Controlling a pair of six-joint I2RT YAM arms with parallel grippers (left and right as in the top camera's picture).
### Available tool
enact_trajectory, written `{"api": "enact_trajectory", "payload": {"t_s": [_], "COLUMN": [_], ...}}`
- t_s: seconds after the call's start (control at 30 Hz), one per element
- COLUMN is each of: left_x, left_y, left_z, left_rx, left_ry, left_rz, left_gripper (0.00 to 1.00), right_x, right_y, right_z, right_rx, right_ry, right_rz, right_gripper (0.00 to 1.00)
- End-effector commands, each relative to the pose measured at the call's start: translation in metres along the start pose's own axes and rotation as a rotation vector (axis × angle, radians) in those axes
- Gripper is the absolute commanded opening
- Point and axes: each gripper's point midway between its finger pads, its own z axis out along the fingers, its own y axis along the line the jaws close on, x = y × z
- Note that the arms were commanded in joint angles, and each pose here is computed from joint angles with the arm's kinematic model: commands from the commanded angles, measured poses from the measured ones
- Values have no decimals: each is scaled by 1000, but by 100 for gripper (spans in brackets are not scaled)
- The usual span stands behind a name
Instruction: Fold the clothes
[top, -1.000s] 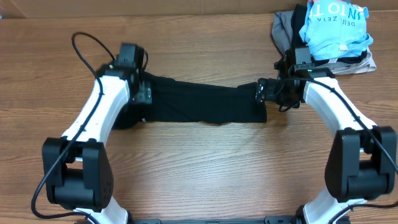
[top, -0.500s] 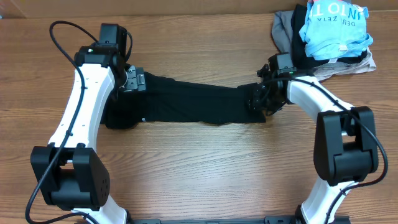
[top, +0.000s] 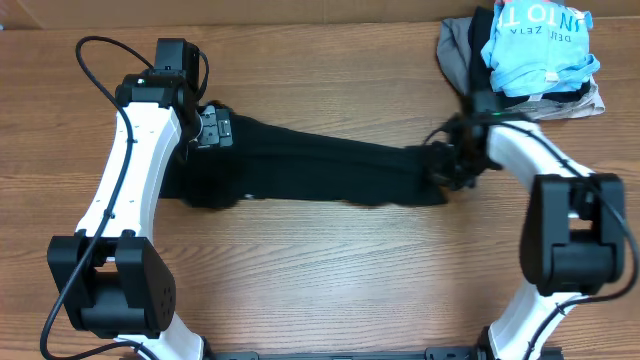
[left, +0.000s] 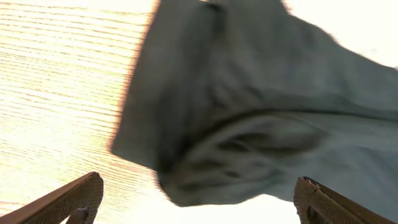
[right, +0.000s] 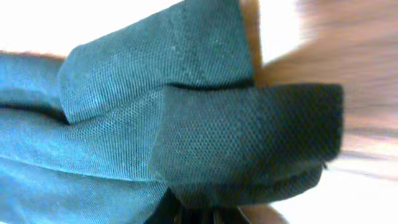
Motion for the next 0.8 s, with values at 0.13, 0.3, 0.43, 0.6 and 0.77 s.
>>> {"api": "enact_trajectory", "payload": {"t_s": [0.13, 0.3, 0.43, 0.6, 0.77], "left_x": [-4, -4, -4, -1, 1], "left_y": [0, -1, -1, -1, -2], "left_z": [-2, -2, -2, -2, -2], "left_rx": [8, 9, 9, 10, 16], "left_ry": [-7, -6, -5, 8, 14], "left_rz": [-4, -3, -3, -1, -1], "left_gripper": [100, 100, 100, 100, 100], "right_x": [-14, -12, -5, 12, 22], "right_y": [-39, -15, 23, 85, 139], "right_z": [-70, -95, -88, -66, -47], "right_rx": [24, -31, -62, -85, -84], "right_ry": [-124, -143, -133, -116, -174], "right_rz": [25, -26, -118, -240, -331], "right_gripper": [4, 4, 4, 4, 5]}}
